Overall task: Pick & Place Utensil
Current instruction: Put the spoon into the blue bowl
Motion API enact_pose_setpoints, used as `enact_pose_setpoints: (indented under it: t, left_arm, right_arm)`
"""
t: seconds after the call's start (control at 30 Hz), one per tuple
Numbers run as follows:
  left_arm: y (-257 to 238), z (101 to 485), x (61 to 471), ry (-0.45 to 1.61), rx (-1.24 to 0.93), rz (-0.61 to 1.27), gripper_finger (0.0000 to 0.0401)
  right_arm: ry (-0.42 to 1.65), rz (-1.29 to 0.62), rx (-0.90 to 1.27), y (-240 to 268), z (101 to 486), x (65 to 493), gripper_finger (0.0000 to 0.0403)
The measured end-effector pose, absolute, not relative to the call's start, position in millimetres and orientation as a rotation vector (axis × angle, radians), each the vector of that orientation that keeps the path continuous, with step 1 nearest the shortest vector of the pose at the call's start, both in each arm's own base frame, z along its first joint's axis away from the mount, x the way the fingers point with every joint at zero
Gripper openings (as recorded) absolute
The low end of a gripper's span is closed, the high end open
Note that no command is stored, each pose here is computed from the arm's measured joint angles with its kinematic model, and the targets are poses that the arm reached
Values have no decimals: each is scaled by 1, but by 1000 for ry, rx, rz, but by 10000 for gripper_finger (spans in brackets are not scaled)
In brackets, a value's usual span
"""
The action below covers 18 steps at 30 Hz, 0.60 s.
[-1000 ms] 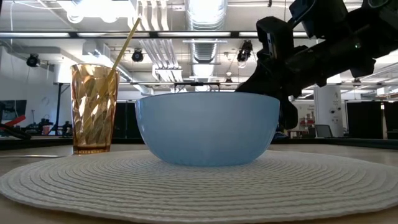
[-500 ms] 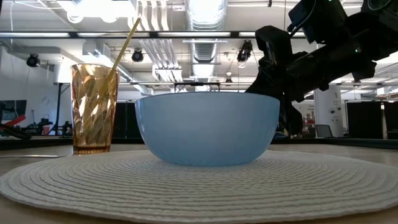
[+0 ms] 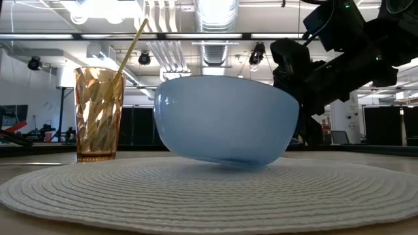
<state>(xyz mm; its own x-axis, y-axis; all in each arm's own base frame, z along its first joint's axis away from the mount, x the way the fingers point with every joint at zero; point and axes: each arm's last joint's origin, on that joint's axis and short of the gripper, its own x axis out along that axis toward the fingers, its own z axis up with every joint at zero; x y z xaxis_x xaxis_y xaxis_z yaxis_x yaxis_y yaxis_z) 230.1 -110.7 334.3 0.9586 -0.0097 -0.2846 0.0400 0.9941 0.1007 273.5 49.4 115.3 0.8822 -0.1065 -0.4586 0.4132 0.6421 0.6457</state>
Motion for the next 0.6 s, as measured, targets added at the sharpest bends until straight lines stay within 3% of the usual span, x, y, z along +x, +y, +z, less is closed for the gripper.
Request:
enact_pose_setpoints:
  t: [0.6]
  left_arm:
    - [-111,334,230,288,106,-26,209]
  right_arm:
    - [393,-259,840,51,118,275,161]
